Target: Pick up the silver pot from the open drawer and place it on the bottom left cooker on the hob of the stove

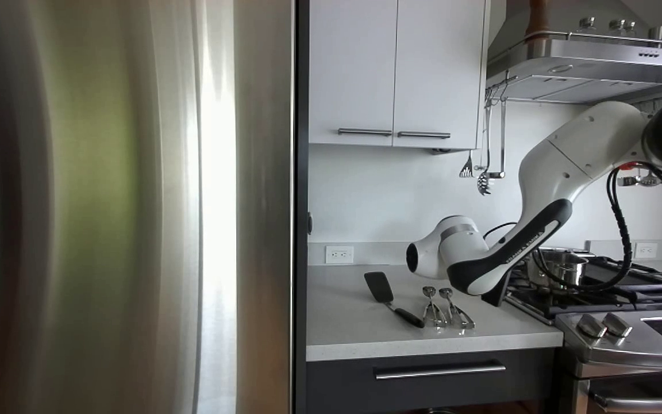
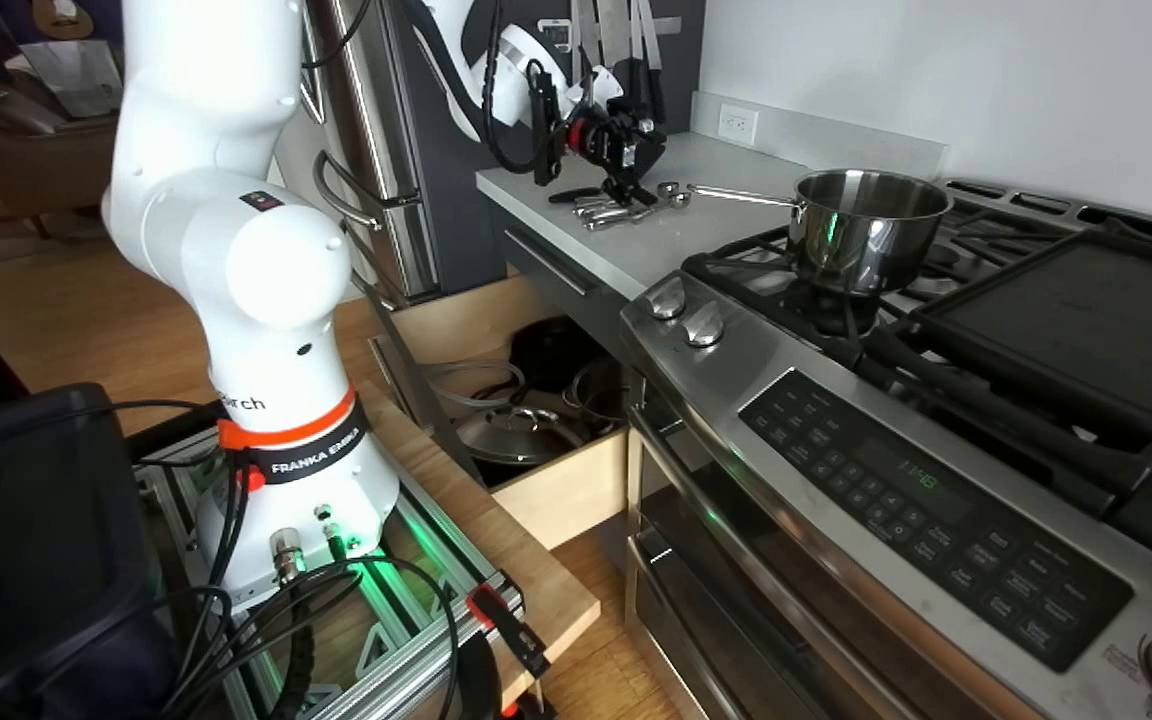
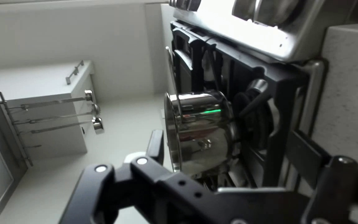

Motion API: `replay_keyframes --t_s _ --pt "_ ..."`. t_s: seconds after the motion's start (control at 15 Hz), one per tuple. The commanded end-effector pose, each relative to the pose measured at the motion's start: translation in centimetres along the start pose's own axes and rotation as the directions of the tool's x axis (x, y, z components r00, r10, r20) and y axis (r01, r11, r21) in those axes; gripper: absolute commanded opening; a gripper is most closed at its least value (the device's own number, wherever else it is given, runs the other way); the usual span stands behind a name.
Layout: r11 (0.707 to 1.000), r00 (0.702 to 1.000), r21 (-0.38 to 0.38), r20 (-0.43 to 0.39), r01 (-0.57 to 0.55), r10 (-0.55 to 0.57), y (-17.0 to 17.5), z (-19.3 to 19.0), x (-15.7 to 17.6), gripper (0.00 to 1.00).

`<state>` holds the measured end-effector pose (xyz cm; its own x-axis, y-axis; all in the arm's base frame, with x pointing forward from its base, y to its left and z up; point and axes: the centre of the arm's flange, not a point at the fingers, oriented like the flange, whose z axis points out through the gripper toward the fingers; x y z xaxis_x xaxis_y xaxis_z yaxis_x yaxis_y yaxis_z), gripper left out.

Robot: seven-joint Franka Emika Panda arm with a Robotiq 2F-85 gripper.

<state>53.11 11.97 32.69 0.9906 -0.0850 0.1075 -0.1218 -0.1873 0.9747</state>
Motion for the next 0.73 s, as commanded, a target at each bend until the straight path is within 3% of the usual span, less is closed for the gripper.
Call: replay_keyframes --t_s 0.0,0.2,0.33,0.4,0.67 --pt "0.982 0.997 0.181 -0.066 0.045 -0.033 4.5 -2.3 -4.2 1.0" --pt "0.94 0.995 0.332 -0.08 0.079 -0.056 8.1 -2.4 -8.5 1.0" --pt "0.899 0.996 0.435 -0.092 0.042 -0.002 9.1 -1.1 -11.1 1.0" --pt "0.936 0.997 0.35 -0.073 0.038 -0.013 6.7 -4.2 -6.1 1.0" --pt "0.931 0.997 0.363 -0.083 0.027 0.003 7.5 -4.2 -6.5 1.0"
